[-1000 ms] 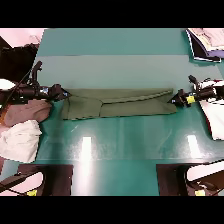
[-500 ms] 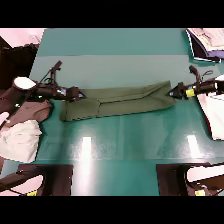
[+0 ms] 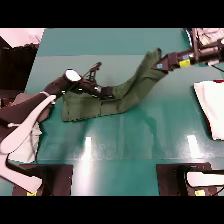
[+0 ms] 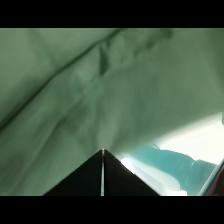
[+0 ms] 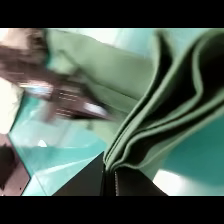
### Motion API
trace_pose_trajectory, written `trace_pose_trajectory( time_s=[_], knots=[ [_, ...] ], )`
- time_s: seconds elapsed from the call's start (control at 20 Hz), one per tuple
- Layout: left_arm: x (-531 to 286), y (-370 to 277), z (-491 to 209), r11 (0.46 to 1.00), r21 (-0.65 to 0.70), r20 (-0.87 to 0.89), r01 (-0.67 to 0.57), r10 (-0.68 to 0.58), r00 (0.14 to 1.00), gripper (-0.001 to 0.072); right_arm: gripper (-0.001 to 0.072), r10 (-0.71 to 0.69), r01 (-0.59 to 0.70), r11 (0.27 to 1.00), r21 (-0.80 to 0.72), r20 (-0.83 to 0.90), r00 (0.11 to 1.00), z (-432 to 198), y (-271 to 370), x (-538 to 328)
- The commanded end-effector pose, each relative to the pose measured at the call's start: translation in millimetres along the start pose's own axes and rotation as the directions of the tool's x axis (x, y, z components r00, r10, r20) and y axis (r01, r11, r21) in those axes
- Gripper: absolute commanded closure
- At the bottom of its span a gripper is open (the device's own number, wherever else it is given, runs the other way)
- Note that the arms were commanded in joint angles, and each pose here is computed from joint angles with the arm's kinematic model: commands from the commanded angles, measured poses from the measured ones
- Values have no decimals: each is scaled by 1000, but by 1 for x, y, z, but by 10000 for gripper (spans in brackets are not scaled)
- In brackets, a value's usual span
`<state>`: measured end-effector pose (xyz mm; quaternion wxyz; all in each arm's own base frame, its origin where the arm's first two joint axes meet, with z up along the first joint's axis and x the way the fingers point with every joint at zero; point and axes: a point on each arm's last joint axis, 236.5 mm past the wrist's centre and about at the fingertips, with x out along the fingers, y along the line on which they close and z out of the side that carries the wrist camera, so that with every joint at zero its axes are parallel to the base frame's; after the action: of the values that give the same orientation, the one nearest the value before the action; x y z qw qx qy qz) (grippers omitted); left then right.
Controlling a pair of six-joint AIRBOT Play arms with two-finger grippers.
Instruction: Fold the shirts.
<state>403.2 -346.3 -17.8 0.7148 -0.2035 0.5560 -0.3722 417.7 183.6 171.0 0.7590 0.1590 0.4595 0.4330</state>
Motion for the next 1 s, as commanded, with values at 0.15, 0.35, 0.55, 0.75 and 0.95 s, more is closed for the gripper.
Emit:
trace_pose_trajectory(
  time_s=[0.15, 0.35, 0.55, 0.75, 0.95],
  knots=[
    [41, 13, 6, 999, -25, -44, -21, 20, 999, 682, 700, 103, -113, 971, -212, -56, 993, 19, 102, 43],
    [38, 34, -11, 993, 53, -118, -102, 108, 987, 683, 700, 135, -155, 956, -248, -97, 986, 18, 119, 68],
    [17, 47, -9, 988, 66, -164, -140, 149, 975, 683, 700, 142, -168, 953, -254, -117, 983, 14, 125, 79],
    [-46, 40, 20, 969, 141, -88, -201, 214, 973, 684, 700, 144, -168, 952, -256, -112, 983, 15, 126, 80],
    [-144, 45, 33, 902, 228, 0, -366, 376, 927, 683, 700, 149, -163, 950, -268, -72, 986, 23, 134, 88]
  ],
)
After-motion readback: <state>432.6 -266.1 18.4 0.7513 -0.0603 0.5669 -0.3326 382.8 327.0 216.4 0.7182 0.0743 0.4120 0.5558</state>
